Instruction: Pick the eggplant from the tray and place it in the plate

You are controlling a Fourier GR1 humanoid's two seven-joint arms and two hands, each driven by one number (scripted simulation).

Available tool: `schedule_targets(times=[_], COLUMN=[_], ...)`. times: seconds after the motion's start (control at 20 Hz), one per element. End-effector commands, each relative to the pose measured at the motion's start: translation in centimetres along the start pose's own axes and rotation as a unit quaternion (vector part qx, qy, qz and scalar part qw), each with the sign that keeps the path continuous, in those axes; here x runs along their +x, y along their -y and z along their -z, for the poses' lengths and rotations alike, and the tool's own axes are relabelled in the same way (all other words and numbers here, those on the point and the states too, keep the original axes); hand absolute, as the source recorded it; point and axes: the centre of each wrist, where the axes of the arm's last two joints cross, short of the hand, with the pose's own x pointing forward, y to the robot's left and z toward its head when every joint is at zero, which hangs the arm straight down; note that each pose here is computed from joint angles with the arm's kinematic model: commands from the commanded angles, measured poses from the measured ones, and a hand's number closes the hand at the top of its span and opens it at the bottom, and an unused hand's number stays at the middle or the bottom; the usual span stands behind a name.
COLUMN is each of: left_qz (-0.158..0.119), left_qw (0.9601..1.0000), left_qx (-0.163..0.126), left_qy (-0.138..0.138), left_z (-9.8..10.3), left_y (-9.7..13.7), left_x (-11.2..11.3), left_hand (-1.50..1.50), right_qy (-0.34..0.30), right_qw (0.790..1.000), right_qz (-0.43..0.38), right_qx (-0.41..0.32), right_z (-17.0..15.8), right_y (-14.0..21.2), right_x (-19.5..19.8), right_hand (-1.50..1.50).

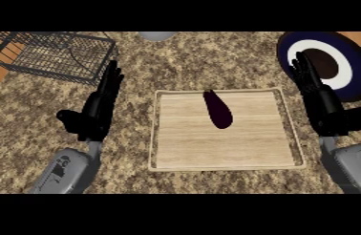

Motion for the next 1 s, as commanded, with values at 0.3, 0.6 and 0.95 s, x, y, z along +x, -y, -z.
schedule_targets(times=[0.3,0.6,0.95], left_qz=[0.220,0.240,0.235], left_qw=[0.9731,0.9665,0.9672], left_qx=[0.015,0.046,0.057], left_qy=[-0.068,-0.078,-0.077], left_z=[-4.1,-7.8,-8.8], left_y=[-9.3,-12.9,-13.1], left_x=[-3.6,-4.2,-3.2], left_hand=[0.00,0.00,0.00], right_qy=[-0.038,0.036,0.013], right_qw=[0.996,0.973,0.993], right_qz=[-0.062,0.119,0.075], right_qx=[-0.047,-0.192,-0.092], right_z=[4.2,2.7,-0.6], right_y=[-1.8,-13.4,-12.4], right_x=[2.5,4.4,7.6], right_hand=[-1.50,-1.50,-1.50])
